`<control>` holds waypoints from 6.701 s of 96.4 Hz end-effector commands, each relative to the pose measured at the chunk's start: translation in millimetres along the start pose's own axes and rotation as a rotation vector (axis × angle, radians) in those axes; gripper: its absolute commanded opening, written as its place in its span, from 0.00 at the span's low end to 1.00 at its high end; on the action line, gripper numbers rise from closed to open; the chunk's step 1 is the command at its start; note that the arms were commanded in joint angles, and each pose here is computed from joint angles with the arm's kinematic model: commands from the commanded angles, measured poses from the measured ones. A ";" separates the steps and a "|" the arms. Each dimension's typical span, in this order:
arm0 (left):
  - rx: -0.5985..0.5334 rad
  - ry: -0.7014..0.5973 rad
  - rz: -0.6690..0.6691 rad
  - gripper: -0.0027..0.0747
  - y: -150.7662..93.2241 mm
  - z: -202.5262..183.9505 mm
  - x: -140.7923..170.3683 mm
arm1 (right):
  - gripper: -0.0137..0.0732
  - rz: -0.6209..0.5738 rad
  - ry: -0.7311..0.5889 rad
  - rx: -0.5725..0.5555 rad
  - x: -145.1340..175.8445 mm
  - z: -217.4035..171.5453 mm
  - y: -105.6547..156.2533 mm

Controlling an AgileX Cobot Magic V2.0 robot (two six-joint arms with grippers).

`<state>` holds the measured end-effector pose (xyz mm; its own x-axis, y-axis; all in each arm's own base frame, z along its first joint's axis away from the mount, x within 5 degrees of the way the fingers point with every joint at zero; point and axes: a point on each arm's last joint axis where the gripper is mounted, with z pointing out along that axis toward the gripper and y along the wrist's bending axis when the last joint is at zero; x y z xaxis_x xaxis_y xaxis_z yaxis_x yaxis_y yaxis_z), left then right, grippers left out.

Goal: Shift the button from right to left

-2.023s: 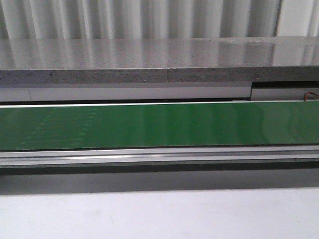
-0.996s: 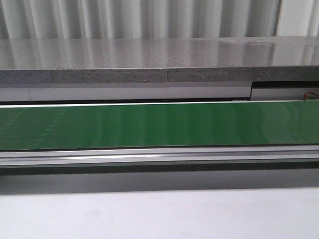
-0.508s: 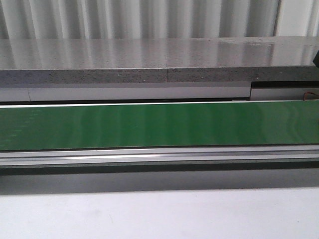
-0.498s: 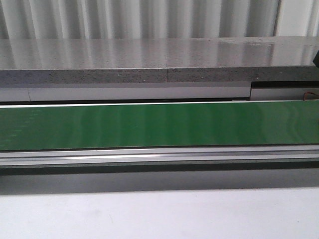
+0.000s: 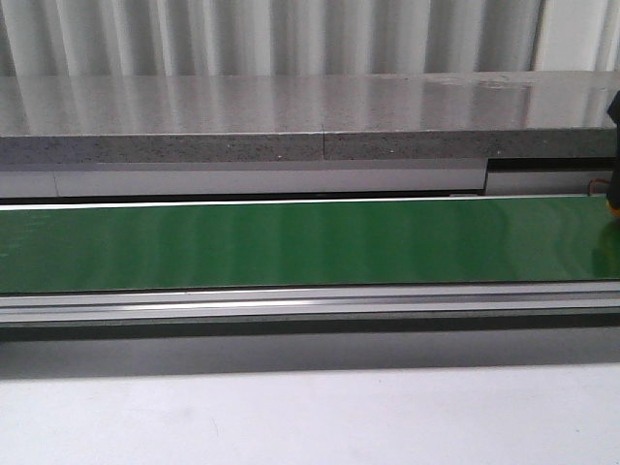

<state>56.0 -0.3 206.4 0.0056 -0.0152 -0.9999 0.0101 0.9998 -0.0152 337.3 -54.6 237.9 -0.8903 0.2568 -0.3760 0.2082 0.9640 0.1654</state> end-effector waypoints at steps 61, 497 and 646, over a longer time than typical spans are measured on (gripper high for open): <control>0.013 -0.092 -0.018 0.01 -0.9 -2.1 -0.9 | 0.92 -0.300 -0.592 -0.104 51.9 -176.6 58.6; 0.292 0.761 -0.174 0.86 -82.7 153.9 -134.3 | 0.08 -0.303 -0.754 -0.083 190.9 -158.4 21.5; 0.218 1.029 0.092 0.63 -200.2 242.6 -31.1 | 0.08 -0.303 -0.753 -0.083 190.7 -158.1 21.5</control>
<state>294.9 -201.4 218.3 -0.8641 0.2147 -0.4553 0.2414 0.9704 -0.0005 104.7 5.5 299.5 -0.4743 -0.0024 -0.8804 -0.0626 0.9976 0.0310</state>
